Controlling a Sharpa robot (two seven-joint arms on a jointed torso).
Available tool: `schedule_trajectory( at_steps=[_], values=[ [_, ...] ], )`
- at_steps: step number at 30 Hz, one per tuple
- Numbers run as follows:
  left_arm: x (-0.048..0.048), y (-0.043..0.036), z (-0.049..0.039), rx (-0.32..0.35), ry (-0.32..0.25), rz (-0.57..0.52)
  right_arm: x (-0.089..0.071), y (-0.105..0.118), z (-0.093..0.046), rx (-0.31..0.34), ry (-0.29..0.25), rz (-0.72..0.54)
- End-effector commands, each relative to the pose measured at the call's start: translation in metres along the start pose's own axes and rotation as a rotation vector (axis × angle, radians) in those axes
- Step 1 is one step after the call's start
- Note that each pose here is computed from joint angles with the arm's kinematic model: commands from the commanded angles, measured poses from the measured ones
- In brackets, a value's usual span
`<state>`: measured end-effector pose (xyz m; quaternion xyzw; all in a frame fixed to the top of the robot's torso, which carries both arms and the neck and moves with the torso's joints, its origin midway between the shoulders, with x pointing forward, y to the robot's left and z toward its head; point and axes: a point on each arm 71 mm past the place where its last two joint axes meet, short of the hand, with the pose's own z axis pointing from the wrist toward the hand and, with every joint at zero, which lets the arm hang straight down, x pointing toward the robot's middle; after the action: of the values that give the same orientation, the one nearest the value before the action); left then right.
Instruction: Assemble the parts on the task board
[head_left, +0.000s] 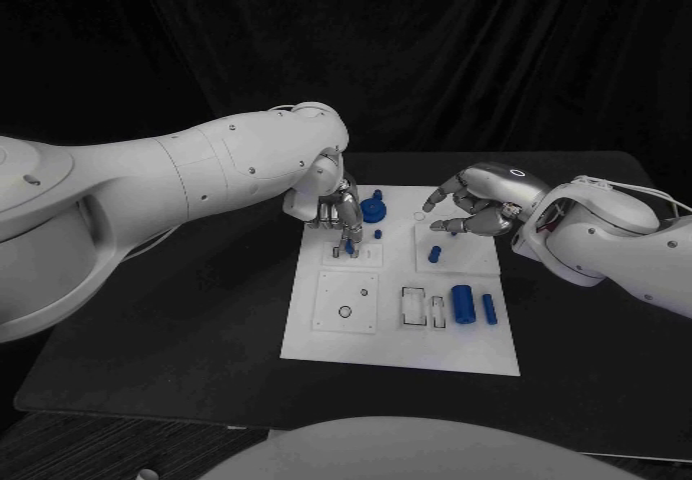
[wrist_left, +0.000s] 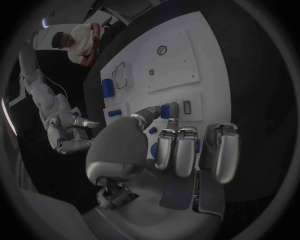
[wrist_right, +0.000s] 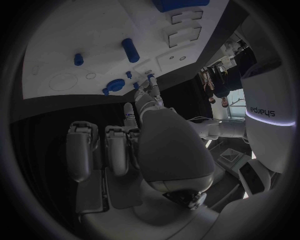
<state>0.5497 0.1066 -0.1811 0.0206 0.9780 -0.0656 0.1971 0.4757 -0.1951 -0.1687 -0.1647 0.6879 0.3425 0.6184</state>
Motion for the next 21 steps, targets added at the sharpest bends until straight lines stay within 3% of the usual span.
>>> schedule_trajectory(
  at_steps=[1,21],
  values=[
    [-0.0007,0.0028,0.0006,-0.050,-0.021,0.013,0.0024,-0.0012,0.0000,0.017,0.017,-0.002],
    [-0.0013,-0.0008,0.0019,-0.006,-0.047,-0.006,0.0042,-0.0029,0.0004,0.024,0.025,-0.002]
  ],
)
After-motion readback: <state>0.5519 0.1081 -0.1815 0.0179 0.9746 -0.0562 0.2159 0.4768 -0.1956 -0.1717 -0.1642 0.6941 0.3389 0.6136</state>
